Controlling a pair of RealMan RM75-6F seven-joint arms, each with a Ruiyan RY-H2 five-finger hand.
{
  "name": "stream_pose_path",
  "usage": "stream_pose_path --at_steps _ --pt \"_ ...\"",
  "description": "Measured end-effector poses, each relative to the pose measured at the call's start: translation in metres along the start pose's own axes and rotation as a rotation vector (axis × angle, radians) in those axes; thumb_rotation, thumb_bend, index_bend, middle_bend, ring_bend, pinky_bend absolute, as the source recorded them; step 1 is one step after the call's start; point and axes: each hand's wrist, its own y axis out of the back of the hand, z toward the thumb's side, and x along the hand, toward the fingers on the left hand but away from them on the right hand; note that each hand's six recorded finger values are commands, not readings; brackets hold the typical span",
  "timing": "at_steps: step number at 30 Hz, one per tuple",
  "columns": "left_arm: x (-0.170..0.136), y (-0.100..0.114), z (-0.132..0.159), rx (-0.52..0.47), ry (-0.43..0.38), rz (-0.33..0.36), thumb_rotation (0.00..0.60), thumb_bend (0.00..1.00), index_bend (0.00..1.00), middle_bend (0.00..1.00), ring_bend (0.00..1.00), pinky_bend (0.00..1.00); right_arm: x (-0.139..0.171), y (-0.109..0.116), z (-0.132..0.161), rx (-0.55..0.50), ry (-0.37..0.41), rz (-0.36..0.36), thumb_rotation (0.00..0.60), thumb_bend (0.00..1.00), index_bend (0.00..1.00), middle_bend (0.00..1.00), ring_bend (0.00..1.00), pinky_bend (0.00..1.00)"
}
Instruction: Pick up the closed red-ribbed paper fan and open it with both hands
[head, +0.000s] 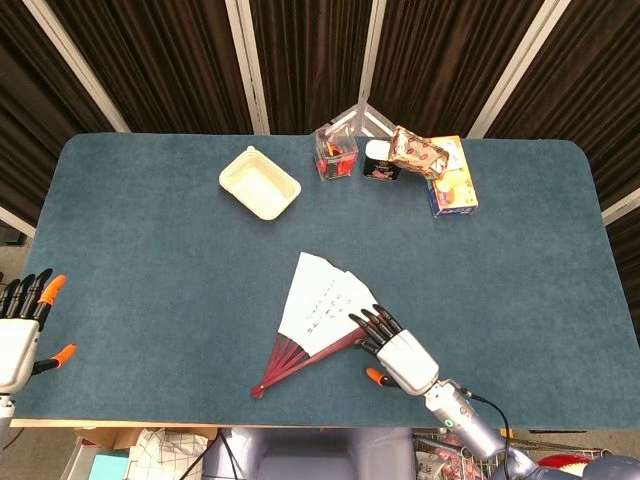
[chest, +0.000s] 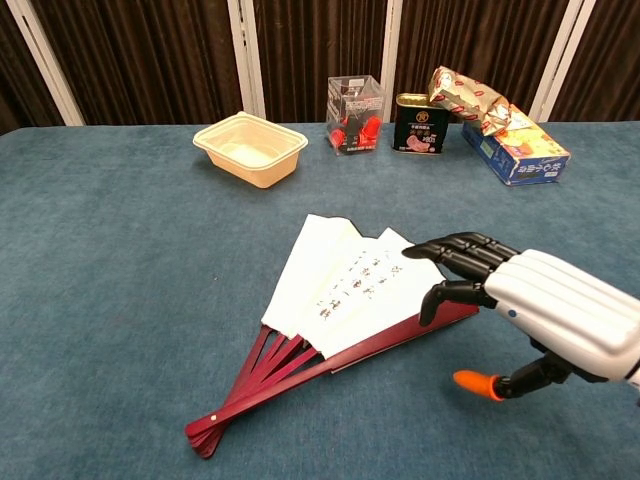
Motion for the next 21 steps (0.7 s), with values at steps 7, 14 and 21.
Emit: stream_pose_path --at_steps 7,14,21 --pt "0.001 0.0 -0.002 0.0 0.01 0.0 0.6 0.0 0.0 0.0 0.0 0.0 -0.008 -0.007 0.009 -0.018 0.015 -0.002 0.6 0.29 0.37 0.1 0.0 0.0" --pt "0.001 0.0 -0.002 0.001 0.009 0.001 0.6 0.0 0.0 0.0 0.0 0.0 -0.013 -0.016 0.015 -0.018 0.038 0.016 0.6 0.29 0.37 0.1 0.0 0.0" --pt "0.001 0.0 -0.002 0.0 0.012 0.0 0.6 0.0 0.0 0.0 0.0 0.0 -0.023 -0.023 0.026 -0.041 0.056 0.012 0.6 0.29 0.37 0.09 0.0 0.0"
